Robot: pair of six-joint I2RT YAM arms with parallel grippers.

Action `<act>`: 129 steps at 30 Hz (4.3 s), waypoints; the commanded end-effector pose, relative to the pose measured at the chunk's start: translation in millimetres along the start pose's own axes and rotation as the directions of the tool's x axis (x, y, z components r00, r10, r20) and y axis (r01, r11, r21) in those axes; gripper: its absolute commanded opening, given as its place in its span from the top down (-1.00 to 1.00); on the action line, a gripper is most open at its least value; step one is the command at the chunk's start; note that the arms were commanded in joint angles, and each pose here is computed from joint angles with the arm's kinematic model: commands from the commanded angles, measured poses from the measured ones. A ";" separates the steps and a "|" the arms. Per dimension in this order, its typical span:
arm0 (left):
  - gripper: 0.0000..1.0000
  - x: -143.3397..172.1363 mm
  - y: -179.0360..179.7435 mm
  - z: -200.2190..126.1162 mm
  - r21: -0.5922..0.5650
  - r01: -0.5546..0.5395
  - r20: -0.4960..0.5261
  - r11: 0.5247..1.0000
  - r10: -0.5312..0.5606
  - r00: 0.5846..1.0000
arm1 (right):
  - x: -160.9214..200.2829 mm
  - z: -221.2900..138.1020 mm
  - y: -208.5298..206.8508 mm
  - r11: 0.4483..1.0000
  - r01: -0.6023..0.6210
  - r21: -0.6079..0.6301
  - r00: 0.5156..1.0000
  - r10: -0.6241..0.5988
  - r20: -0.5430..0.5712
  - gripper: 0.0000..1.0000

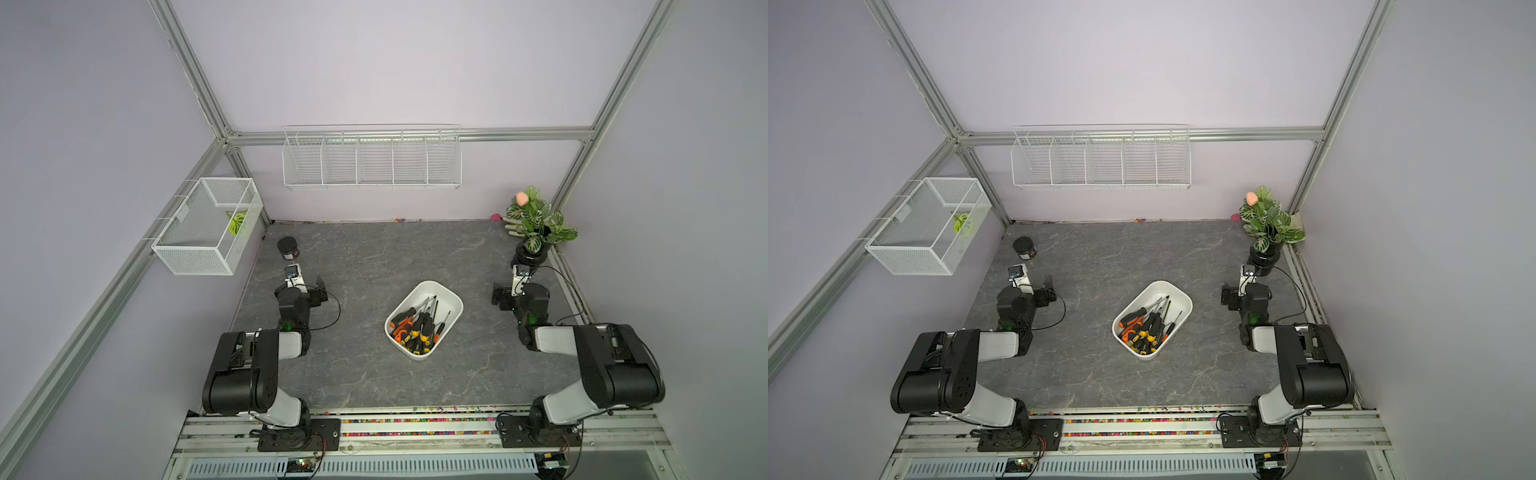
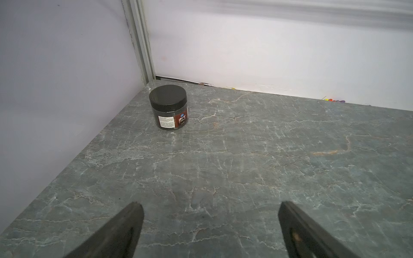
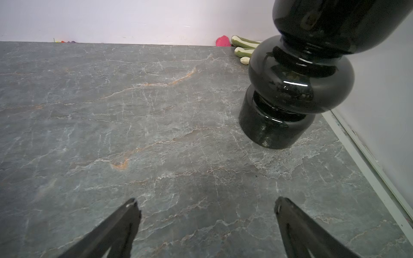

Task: Take out the screwdriver from the storage box
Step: Pick up the storage box at the center of the board.

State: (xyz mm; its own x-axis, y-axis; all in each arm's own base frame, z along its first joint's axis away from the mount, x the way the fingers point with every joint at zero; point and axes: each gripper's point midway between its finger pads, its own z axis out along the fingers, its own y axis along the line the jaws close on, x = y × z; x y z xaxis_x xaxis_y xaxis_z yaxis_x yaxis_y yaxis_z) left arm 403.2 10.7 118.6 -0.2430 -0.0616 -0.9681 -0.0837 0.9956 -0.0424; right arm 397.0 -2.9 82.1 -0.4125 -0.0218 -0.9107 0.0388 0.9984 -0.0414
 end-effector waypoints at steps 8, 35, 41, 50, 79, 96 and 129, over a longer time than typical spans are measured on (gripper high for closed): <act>-1.00 1.4 0.5 -3.8 0.008 0.010 -0.004 1.000 -0.010 1.000 | -4.8 -4.2 -0.7 1.000 0.004 -0.003 1.000 -0.004 0.020 -0.98; -1.00 -1.5 14.5 -4.3 -0.071 0.046 0.000 0.996 -0.046 0.999 | -5.4 -4.8 -2.2 1.000 -0.006 0.005 1.000 0.006 0.024 -0.98; -1.00 -2.0 14.7 -4.4 -0.072 0.046 0.002 0.996 -0.046 0.999 | -5.8 -4.4 -2.1 1.000 -0.003 0.005 1.000 0.003 0.024 -0.98; -1.00 -1.7 14.6 -4.3 -0.071 0.046 0.001 0.996 -0.046 0.999 | -5.4 -3.9 -1.1 1.000 0.001 -0.001 1.000 -0.001 0.022 -0.98; -1.00 -2.3 14.1 -4.4 -0.076 0.044 0.004 0.996 -0.044 0.999 | -4.6 -3.9 -0.5 1.000 0.005 -0.004 1.000 -0.005 0.018 -0.98; -0.99 -18.6 11.7 -3.4 -0.078 0.013 -0.059 0.997 -0.017 0.998 | -15.7 -10.8 -17.8 0.995 -0.045 0.090 0.997 0.039 0.069 -0.98; -0.97 -49.6 -176.6 -83.2 0.256 0.141 -0.453 0.956 -0.010 0.892 | -16.7 -97.8 76.4 0.966 -0.104 -0.235 0.917 0.002 -0.398 -0.95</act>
State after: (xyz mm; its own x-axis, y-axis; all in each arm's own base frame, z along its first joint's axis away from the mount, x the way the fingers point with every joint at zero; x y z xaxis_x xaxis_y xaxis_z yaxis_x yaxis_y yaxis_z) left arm 352.8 -152.6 200.3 -0.6091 -0.1024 -0.7864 0.1267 0.9663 -0.2239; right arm 337.3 67.3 145.5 -0.6948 0.0030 -0.7192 -0.1002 0.9898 0.1009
